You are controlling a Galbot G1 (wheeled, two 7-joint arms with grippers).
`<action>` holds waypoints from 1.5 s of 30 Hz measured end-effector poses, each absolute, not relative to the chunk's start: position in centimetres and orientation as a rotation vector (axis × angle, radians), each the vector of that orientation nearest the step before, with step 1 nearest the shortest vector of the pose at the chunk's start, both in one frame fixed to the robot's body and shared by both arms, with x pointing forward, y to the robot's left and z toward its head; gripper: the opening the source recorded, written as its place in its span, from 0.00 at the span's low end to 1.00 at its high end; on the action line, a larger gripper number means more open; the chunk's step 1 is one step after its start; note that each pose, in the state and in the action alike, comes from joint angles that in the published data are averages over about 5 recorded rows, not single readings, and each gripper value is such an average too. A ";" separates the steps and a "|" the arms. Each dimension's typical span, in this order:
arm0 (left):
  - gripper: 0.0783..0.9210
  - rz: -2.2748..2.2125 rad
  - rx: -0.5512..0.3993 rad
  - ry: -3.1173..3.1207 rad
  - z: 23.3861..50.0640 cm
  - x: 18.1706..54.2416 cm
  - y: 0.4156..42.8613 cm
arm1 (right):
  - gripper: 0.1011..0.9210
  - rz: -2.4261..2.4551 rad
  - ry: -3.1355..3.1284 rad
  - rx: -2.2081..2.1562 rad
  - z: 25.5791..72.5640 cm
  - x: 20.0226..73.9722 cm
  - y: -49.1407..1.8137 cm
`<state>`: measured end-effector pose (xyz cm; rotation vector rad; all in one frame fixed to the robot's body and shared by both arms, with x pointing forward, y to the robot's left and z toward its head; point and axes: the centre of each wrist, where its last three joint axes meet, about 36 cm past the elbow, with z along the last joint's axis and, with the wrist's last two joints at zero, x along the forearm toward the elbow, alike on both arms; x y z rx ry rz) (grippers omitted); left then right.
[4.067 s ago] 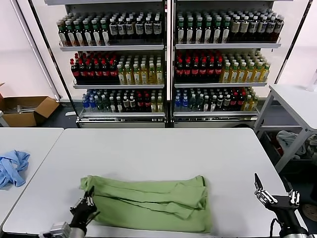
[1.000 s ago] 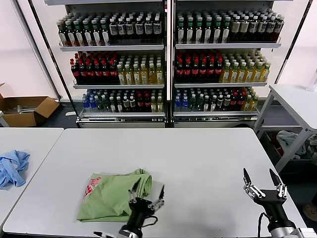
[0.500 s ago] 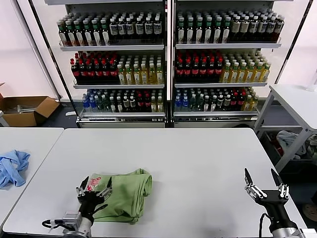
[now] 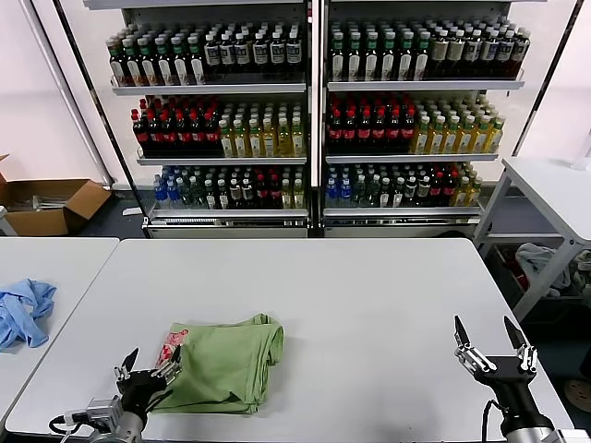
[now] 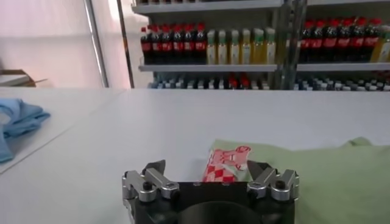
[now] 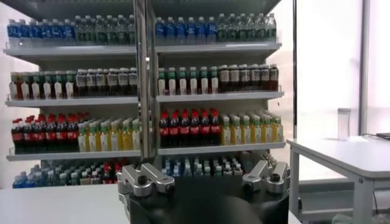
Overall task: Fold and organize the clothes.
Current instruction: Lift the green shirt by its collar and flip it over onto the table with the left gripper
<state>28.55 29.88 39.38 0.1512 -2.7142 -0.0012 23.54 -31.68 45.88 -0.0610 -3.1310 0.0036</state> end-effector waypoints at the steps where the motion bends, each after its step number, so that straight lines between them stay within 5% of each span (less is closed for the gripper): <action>1: 0.88 0.007 0.149 -2.705 39.2 28.5 29.9 | 0.88 0.005 -3.132 -0.062 45.9 23.5 -31.7; 16: 0.83 0.118 0.063 -2.646 37.2 28.4 31.3 | 0.88 0.005 -3.135 -0.064 45.7 23.6 -31.8; 38: 0.11 0.127 -0.064 -2.717 36.3 28.3 31.6 | 0.88 0.001 -3.145 -0.061 45.7 23.8 -31.6; 45: 0.04 0.086 -0.021 -2.795 38.6 28.9 32.4 | 0.88 0.003 -3.151 -0.048 46.0 24.2 -31.4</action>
